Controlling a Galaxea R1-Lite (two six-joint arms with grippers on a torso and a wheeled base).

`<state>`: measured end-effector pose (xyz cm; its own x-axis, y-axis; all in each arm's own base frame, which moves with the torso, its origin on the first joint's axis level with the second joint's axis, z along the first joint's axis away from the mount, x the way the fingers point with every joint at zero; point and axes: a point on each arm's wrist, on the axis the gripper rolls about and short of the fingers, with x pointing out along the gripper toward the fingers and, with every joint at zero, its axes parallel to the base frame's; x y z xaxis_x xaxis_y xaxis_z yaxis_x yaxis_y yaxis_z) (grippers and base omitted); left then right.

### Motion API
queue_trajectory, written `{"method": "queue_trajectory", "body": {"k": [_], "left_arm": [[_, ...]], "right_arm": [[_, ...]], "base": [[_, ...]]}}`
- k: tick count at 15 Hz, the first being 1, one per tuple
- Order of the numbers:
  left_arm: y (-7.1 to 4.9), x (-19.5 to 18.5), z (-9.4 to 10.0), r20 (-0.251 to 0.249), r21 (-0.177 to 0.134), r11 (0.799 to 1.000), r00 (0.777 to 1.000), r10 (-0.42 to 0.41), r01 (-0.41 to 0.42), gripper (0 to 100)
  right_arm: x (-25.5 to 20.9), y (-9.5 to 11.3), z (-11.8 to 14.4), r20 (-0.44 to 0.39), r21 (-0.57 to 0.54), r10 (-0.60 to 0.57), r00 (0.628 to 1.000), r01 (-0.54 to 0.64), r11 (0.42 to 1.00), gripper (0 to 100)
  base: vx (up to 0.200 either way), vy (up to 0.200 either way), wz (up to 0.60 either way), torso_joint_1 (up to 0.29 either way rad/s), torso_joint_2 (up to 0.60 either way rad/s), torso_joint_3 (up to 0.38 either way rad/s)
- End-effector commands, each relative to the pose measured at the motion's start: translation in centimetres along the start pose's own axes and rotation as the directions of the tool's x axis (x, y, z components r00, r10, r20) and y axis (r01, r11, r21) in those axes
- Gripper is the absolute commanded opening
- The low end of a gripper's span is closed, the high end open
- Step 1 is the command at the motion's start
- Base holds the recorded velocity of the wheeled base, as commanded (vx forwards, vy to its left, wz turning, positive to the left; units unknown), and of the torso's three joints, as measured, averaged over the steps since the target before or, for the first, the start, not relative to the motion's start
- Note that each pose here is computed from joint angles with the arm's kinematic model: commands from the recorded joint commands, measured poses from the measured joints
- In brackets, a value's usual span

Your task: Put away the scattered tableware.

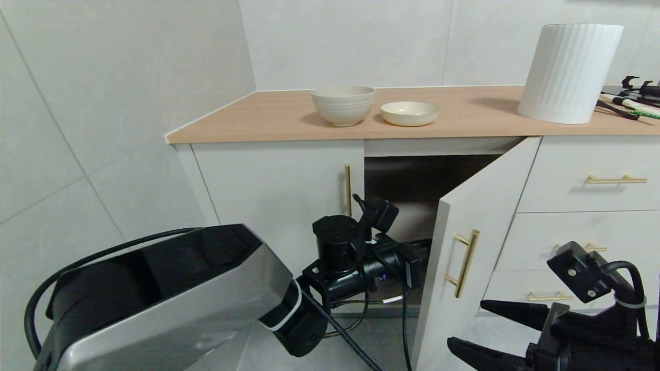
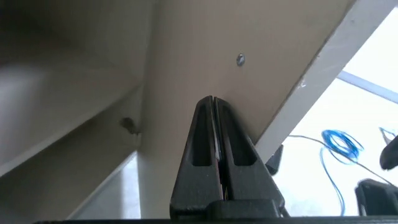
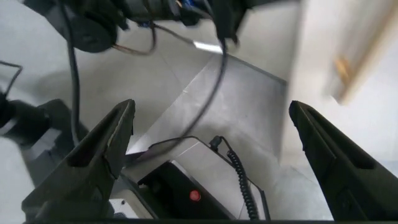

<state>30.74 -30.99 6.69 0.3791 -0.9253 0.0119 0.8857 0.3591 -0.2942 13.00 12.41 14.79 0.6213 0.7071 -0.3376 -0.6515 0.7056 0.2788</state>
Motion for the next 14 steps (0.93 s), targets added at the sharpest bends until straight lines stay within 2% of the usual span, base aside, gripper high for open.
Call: {"method": "queue_trajectory", "body": {"k": [1,3,4,6,7,9,11,12,13,14], "left_arm": [[-2.3,0.7,-0.5,-0.009,0.002,0.999,0.998,-0.054,0.054,0],[-5.2,0.5,-0.6,0.000,-0.002,0.991,0.991,-0.131,0.131,0],[-7.2,-0.2,-0.6,-0.003,-0.015,0.980,0.980,-0.198,0.198,0],[-7.6,-0.9,-0.7,-0.010,-0.011,0.969,0.969,-0.248,0.248,0],[-7.4,-1.0,-0.6,-0.007,-0.011,0.970,0.970,-0.241,0.241,0],[-6.2,-1.4,-0.1,0.007,-0.003,0.977,0.977,-0.211,0.211,0],[-3.9,-2.0,0.7,0.023,0.004,0.988,0.988,-0.155,0.155,0],[-3.3,-2.2,0.8,0.022,0.002,0.991,0.991,-0.135,0.135,0],[-1.4,-1.5,1.2,-0.023,-0.030,0.996,0.996,-0.085,0.084,0],[-0.1,0.5,0.3,-0.111,-0.077,0.996,0.993,-0.045,0.037,0]], "right_arm": [[-0.9,0.7,0.3,0.032,-0.013,0.042,0.999,-0.042,0.999,100],[-2.6,1.4,0.4,0.045,-0.027,0.134,0.990,-0.133,0.991,100],[-4.6,1.8,0.4,0.025,-0.038,0.262,0.965,-0.261,0.965,100],[-5.5,2.0,0.3,-0.012,-0.037,0.319,0.948,-0.319,0.947,100],[-5.5,2.0,0.3,-0.012,-0.046,0.320,0.947,-0.320,0.946,100],[-5.6,2.0,0.3,-0.013,-0.049,0.321,0.947,-0.322,0.946,100],[-5.4,1.9,0.3,-0.017,-0.046,0.316,0.949,-0.316,0.948,100],[-5.2,1.9,0.2,-0.025,-0.042,0.310,0.950,-0.311,0.949,100],[-4.8,1.8,0.2,-0.039,-0.038,0.301,0.953,-0.303,0.952,100],[-4.7,1.8,0.2,-0.039,-0.036,0.297,0.954,-0.298,0.954,100]], "base": [[0.000,0.000,0.00,0.000,0.00,0.000],[0.000,0.000,0.00,0.000,0.00,0.000],[0.000,0.000,0.00,0.000,0.00,0.000],[0.000,0.000,0.00,0.000,0.00,0.000],[0.000,0.000,0.00,0.000,0.00,0.000],[0.000,0.000,0.00,0.000,0.00,0.000],[0.000,0.000,0.00,0.000,0.00,0.000],[0.000,0.000,0.00,0.000,0.00,0.000],[0.000,0.000,0.00,0.000,0.00,0.000],[0.000,0.000,0.00,0.000,0.00,0.000]]}}
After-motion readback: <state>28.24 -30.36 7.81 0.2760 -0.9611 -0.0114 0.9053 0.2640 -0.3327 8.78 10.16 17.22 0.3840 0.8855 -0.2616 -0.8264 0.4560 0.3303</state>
